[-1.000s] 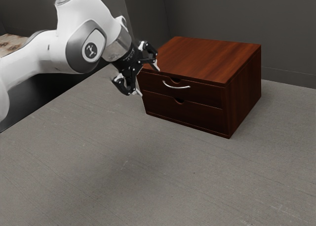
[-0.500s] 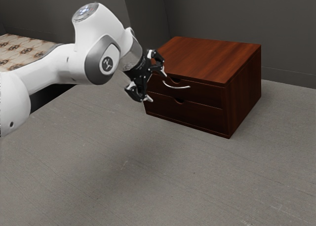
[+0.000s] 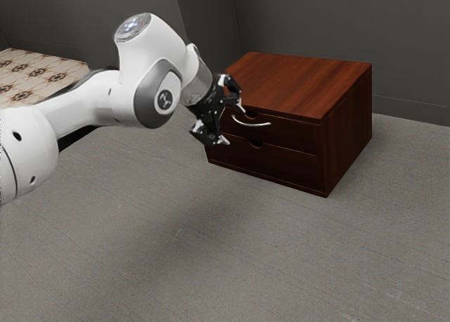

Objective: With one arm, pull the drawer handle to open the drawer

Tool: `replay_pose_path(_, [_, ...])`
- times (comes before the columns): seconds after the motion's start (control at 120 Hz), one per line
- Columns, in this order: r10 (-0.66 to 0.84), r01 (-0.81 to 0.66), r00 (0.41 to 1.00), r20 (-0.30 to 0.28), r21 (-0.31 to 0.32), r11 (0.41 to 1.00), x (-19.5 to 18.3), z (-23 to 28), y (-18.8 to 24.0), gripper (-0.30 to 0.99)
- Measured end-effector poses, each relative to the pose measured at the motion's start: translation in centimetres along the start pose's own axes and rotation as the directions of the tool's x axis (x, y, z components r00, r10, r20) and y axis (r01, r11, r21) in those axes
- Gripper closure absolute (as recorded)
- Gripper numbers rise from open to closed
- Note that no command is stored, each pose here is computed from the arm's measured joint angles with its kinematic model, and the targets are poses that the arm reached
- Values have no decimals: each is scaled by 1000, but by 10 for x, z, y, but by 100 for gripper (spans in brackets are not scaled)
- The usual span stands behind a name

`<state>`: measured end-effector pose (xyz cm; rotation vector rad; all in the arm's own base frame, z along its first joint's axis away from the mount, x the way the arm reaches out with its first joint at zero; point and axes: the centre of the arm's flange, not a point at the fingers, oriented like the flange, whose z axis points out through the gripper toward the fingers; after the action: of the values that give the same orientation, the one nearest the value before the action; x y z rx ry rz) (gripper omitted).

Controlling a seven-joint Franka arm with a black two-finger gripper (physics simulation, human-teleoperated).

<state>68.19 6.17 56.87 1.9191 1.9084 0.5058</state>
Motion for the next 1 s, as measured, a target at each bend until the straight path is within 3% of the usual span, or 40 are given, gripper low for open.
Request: replay_pose_path(1.0, [-22,21,1000,-13,-22,1000,5,33,2,25])
